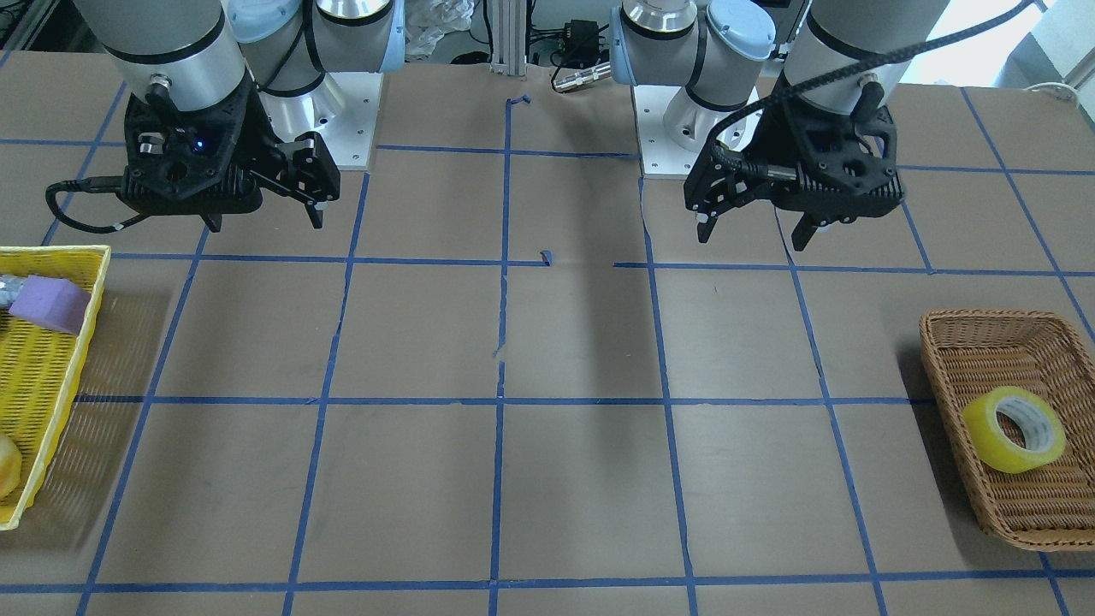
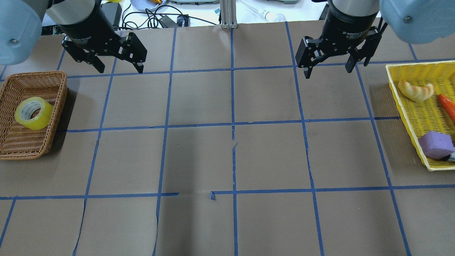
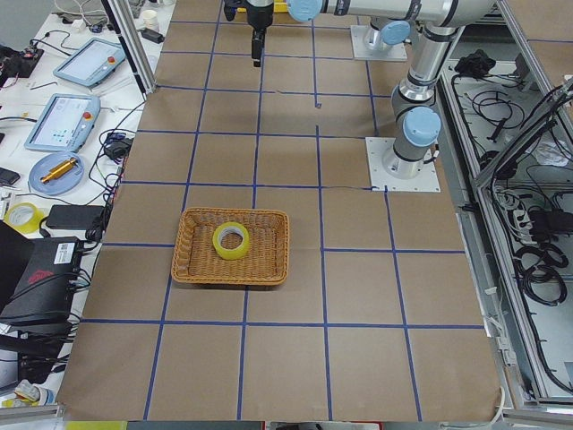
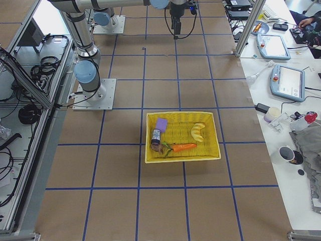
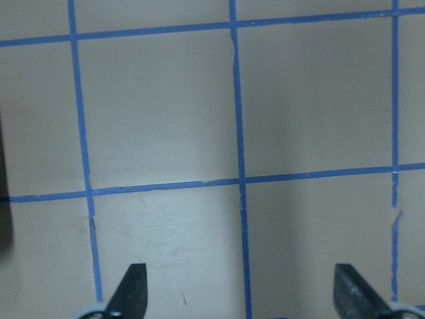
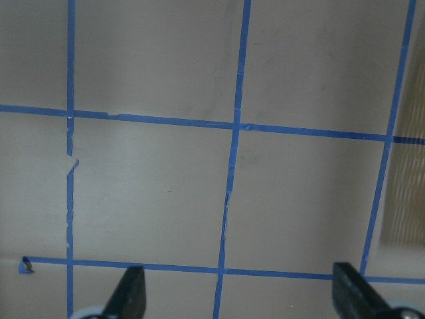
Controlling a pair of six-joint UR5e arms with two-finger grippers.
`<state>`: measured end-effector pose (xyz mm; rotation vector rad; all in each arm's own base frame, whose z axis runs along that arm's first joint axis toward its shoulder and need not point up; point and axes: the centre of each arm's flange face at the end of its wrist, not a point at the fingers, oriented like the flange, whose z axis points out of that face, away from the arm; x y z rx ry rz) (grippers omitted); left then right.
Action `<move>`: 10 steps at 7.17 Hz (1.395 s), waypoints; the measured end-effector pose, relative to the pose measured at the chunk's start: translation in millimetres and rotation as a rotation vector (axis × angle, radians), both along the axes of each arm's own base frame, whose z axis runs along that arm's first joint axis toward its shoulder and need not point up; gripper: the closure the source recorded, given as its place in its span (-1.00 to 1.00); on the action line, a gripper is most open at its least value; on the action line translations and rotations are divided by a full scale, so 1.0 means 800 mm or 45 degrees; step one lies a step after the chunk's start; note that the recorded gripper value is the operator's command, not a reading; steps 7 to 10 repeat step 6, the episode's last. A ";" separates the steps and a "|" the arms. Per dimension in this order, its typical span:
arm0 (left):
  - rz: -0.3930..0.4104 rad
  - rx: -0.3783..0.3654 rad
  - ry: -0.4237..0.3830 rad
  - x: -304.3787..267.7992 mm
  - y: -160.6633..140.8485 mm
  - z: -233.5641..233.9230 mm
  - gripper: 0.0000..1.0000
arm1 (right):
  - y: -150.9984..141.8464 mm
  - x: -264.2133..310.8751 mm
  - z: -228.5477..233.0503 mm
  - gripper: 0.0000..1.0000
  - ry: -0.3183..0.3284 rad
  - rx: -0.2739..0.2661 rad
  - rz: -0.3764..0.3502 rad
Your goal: Transfer tape with both arms
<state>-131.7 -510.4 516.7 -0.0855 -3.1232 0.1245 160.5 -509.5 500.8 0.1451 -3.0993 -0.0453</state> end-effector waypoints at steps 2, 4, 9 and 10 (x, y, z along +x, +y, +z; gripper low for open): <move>0.054 -0.013 -0.010 0.034 0.006 0.010 -1.00 | 0.000 0.000 0.000 -1.00 0.000 0.002 0.000; 0.091 0.010 -0.026 0.047 0.015 0.014 -1.00 | 0.001 0.000 0.001 -1.00 -0.004 0.000 0.001; 0.098 0.025 -0.028 0.048 0.019 0.015 -1.00 | 0.002 0.001 0.003 -1.00 -0.007 -0.005 0.004; 0.098 0.025 -0.028 0.048 0.019 0.015 -1.00 | 0.002 0.001 0.003 -1.00 -0.007 -0.005 0.004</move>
